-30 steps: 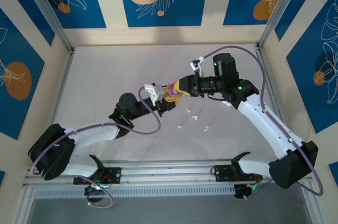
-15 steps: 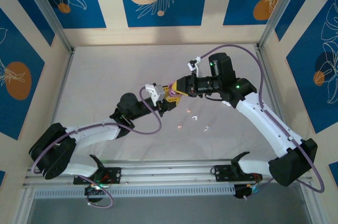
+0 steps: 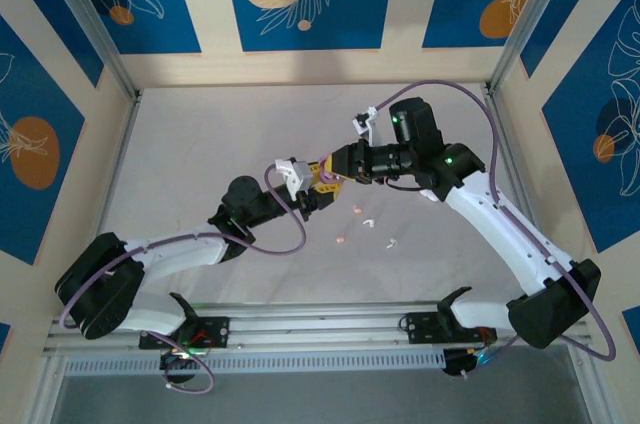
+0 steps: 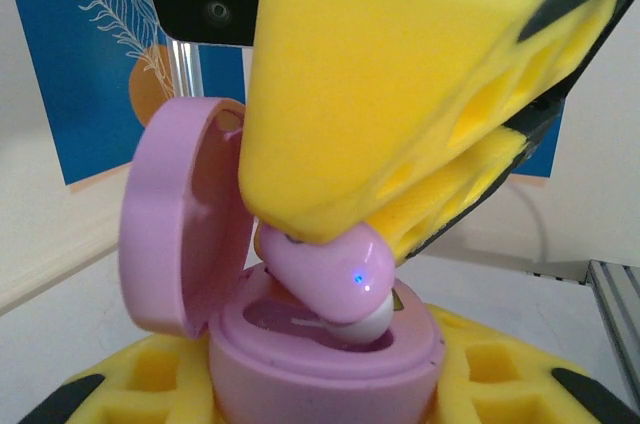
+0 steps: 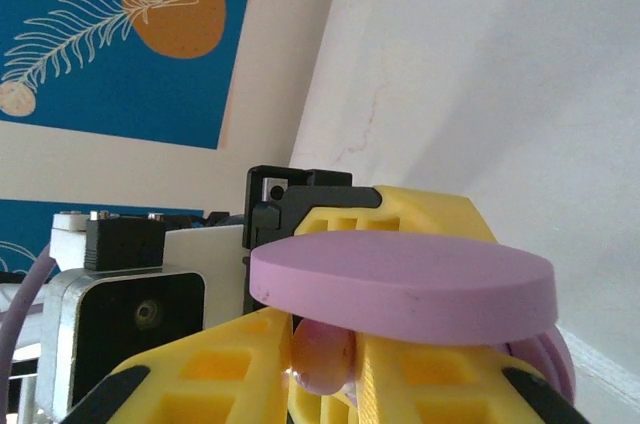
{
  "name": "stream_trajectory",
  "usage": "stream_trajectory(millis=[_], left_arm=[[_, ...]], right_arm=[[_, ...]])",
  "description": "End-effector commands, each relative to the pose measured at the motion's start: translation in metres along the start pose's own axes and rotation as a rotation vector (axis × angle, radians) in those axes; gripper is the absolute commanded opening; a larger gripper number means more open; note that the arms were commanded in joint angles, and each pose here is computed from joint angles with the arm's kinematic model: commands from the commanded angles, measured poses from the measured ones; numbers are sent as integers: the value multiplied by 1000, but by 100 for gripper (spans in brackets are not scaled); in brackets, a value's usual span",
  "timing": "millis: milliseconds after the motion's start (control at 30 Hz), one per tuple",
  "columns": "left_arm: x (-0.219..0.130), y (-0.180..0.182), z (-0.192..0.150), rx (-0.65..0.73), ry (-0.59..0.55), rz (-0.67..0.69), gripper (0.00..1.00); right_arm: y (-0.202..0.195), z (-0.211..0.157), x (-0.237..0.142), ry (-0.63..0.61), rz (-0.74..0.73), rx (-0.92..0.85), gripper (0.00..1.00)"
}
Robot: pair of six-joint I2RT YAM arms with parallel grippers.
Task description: Insert the wireless bluetooth earbuds into the charging case
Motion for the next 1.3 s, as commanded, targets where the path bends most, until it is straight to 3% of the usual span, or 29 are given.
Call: stream_trajectory(millis=[0, 1000, 1267], left_arm=[[4, -7, 22, 42, -90, -26, 26], [4, -6, 20, 42, -86, -21, 26], [2, -7, 20, 45, -85, -19, 26]], right_arm=[[-2, -5, 1, 37, -56, -1, 25], [20, -3, -19, -9, -56, -57, 35], [36, -4, -35, -62, 13, -149, 36]])
Point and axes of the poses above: each hand's point on the last joint's axis, 136 mm out from that joint toward the fingers, its own x axis out along the fingers, its own y axis along the line the jaws close on, z = x × y, the point moved 8 cm from there along -x, back along the fingers, and after that the axes turned 9 degrees about -x, right-handed, at the moved point
